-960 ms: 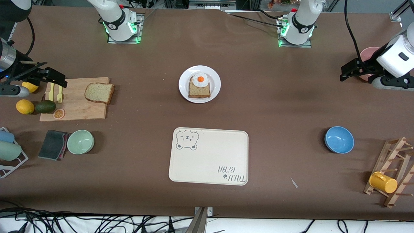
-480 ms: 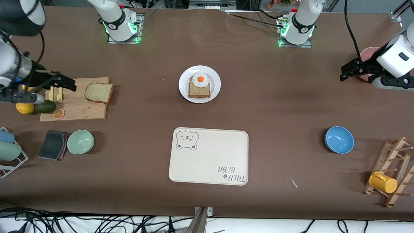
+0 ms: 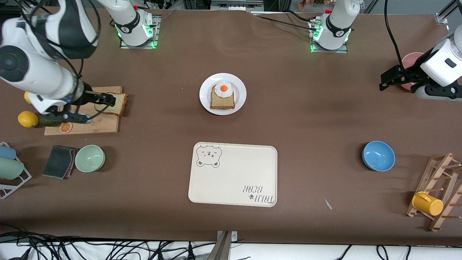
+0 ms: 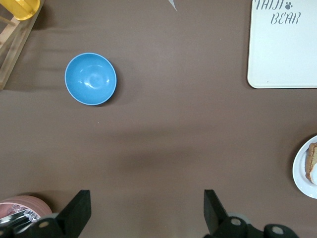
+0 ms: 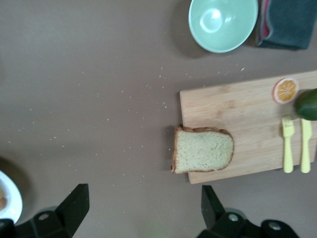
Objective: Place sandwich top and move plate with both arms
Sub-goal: 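Reach the right gripper to the bread slice on the cutting board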
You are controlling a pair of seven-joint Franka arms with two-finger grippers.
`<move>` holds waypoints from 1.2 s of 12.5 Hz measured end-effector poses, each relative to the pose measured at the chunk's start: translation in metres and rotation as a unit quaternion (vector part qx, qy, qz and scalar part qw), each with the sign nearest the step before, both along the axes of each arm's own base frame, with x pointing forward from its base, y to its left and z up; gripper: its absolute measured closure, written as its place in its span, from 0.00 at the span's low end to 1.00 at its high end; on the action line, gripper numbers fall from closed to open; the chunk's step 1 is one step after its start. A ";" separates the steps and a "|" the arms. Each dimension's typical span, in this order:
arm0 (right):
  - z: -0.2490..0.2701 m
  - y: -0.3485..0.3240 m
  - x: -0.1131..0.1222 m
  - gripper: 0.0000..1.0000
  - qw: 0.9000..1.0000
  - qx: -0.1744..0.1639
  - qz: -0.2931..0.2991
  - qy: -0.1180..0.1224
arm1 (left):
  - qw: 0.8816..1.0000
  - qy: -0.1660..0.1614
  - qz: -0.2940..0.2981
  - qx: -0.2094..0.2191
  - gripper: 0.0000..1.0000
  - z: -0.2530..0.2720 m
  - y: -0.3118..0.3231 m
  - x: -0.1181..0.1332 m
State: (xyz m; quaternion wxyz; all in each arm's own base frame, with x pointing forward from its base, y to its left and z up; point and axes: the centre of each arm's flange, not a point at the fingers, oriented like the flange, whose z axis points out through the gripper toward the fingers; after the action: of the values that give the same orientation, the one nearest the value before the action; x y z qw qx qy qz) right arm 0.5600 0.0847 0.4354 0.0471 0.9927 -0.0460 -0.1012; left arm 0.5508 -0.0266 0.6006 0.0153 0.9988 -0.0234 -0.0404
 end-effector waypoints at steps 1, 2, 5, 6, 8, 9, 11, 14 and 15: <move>-0.023 -0.001 -0.007 0.00 1.000 -0.002 0.002 0.009 | 1.000 0.000 0.000 0.000 0.00 0.000 0.000 0.000; -0.048 -0.003 -0.016 0.00 1.000 -0.005 0.003 0.020 | 1.000 0.000 0.000 0.000 0.00 0.000 0.000 0.000; -0.100 -0.011 -0.045 0.00 0.997 -0.025 0.003 0.068 | 1.000 0.000 0.000 0.000 0.00 0.000 0.000 0.000; -0.118 -0.015 -0.052 0.00 0.996 -0.039 -0.004 0.076 | 1.000 0.000 0.000 0.000 0.00 0.000 0.000 0.000; -0.164 -0.018 -0.062 0.00 0.994 -0.071 -0.027 0.082 | 1.000 0.000 0.000 0.000 0.00 0.000 0.000 0.000; -0.191 -0.019 -0.066 0.00 0.992 -0.083 -0.039 0.087 | 1.000 0.000 0.000 0.000 0.00 0.000 0.000 0.000; -0.228 -0.018 -0.074 0.00 0.990 -0.101 -0.043 0.091 | 1.000 0.000 0.000 0.000 0.00 0.000 0.000 0.000; -0.246 -0.015 -0.081 0.00 0.985 -0.151 -0.031 0.084 | 1.000 0.001 0.000 0.000 0.00 0.000 0.000 0.000; -0.253 -0.009 -0.085 0.00 0.981 -0.172 -0.029 0.079 | 1.000 0.002 0.000 0.000 0.00 0.000 0.000 0.000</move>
State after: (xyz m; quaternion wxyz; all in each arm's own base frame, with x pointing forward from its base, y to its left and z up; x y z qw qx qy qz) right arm 0.4749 0.0756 0.1824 0.2179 0.9569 -0.0874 -0.1711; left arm 0.5505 -0.0266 0.6005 0.0152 0.9987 -0.0234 -0.0421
